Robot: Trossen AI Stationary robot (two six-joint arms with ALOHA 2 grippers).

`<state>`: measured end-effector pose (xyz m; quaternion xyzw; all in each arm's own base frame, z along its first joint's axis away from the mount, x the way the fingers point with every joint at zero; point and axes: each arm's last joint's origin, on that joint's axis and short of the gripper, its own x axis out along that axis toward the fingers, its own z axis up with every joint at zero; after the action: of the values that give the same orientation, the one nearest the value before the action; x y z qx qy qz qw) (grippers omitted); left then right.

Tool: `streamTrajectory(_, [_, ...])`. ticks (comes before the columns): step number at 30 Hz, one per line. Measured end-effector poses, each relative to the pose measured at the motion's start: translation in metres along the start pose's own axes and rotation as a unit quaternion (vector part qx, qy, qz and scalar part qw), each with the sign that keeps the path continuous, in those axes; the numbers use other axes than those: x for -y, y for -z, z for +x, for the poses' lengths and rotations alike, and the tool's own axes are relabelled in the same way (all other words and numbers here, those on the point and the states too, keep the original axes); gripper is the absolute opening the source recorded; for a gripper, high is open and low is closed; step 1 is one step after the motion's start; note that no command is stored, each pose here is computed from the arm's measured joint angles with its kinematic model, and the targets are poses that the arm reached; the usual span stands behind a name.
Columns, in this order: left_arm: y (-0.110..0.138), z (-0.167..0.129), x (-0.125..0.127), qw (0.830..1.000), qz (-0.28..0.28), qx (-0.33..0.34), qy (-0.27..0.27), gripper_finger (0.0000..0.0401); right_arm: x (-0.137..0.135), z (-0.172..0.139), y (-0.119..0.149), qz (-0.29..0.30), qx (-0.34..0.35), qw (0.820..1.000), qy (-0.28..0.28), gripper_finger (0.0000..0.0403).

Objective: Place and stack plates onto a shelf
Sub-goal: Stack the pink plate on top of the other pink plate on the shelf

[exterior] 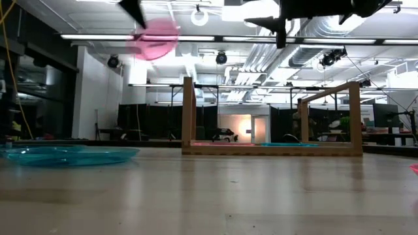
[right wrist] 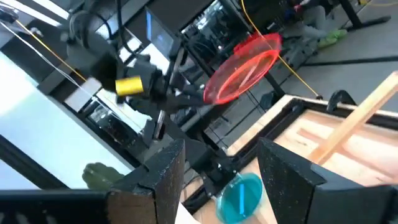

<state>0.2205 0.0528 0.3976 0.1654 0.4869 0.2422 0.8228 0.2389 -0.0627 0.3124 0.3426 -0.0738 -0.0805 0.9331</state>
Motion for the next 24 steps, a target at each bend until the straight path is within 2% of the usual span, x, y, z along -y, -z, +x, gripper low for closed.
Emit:
streamTrajectory(5, [-0.051, 0.012, -0.023, 0.997, 0.054, 0.034, -0.036, 0.0000, -0.006, -0.011, -0.013, -0.027, 0.028, 0.999, -0.012, 0.0186])
streamTrajectory(10, [-0.101, 0.049, -0.022, 0.992, 0.094, 0.062, -0.053, 0.0000, -0.011, -0.021, -0.023, -0.067, 0.053, 0.996, -0.017, 0.0186])
streamTrajectory(15, [-0.132, 0.094, 0.004, 0.986, 0.142, 0.077, -0.042, 0.0000, -0.014, -0.027, -0.028, -0.089, 0.073, 0.993, -0.010, 0.0186])
streamTrajectory(24, [-0.145, 0.165, 0.063, 0.984, 0.156, 0.056, 0.065, 0.0000, -0.019, -0.037, -0.037, -0.119, 0.112, 0.987, -0.001, 0.0186])
